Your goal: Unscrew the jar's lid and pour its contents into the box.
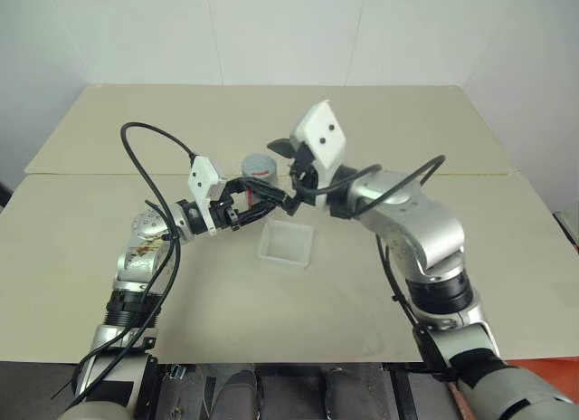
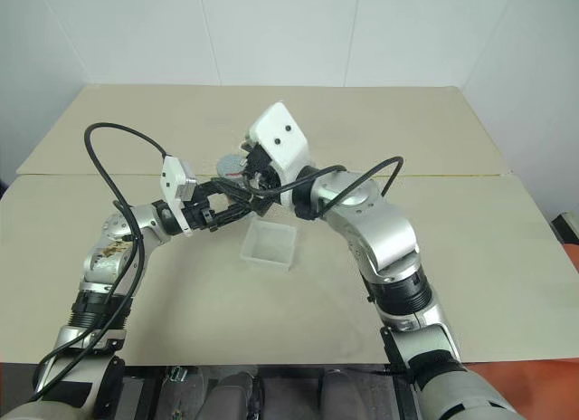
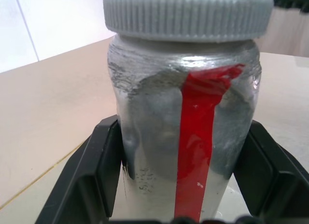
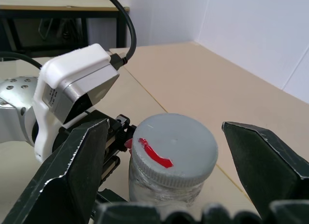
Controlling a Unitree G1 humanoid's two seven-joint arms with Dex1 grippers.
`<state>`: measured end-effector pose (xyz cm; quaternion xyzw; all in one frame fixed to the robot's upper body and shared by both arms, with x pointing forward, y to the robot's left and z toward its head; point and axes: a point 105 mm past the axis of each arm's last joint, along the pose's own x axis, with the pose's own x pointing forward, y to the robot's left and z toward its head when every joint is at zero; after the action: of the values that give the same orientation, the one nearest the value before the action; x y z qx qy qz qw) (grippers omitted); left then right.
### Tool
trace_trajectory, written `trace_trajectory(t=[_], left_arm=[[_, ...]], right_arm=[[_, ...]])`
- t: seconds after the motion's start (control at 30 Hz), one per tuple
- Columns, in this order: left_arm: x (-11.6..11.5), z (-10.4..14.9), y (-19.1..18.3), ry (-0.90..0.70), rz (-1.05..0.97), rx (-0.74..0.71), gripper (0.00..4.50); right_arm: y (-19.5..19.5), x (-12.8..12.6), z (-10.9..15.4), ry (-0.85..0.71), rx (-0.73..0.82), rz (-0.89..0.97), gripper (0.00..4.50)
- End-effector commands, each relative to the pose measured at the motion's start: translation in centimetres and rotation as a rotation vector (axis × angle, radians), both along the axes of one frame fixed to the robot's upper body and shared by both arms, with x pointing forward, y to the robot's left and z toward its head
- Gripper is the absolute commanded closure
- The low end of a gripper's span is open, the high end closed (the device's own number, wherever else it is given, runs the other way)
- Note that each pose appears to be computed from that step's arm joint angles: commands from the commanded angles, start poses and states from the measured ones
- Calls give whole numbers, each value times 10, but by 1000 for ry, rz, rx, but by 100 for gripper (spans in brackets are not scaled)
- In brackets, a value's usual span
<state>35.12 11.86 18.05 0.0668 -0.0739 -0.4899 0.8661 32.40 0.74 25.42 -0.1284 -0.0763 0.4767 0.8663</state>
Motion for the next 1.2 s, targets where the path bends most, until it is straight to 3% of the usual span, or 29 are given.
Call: trace_trajectory(t=[0.03, 0.6, 0.7, 0.8, 1.03, 1.2], left_arm=[[-1, 16, -3, -64, -19, -13, 160], [-3, 16, -4, -65, -30, -6, 160], [-4, 15, -3, -62, -32, -3, 160], [-5, 14, -3, -57, -35, -1, 160], [-11, 12, -4, -50, -70, 5, 160], [-25, 15, -6, -39, -179, 10, 160]], right_arm=[[6, 0, 13, -37, 14, -13, 14], [8, 13, 11, 10, 27, -54, 14], [8, 13, 11, 9, 30, -48, 72], [8, 12, 12, 9, 34, -44, 167], [8, 8, 13, 2, 47, 0, 170], [4, -3, 13, 5, 72, 168, 170]])
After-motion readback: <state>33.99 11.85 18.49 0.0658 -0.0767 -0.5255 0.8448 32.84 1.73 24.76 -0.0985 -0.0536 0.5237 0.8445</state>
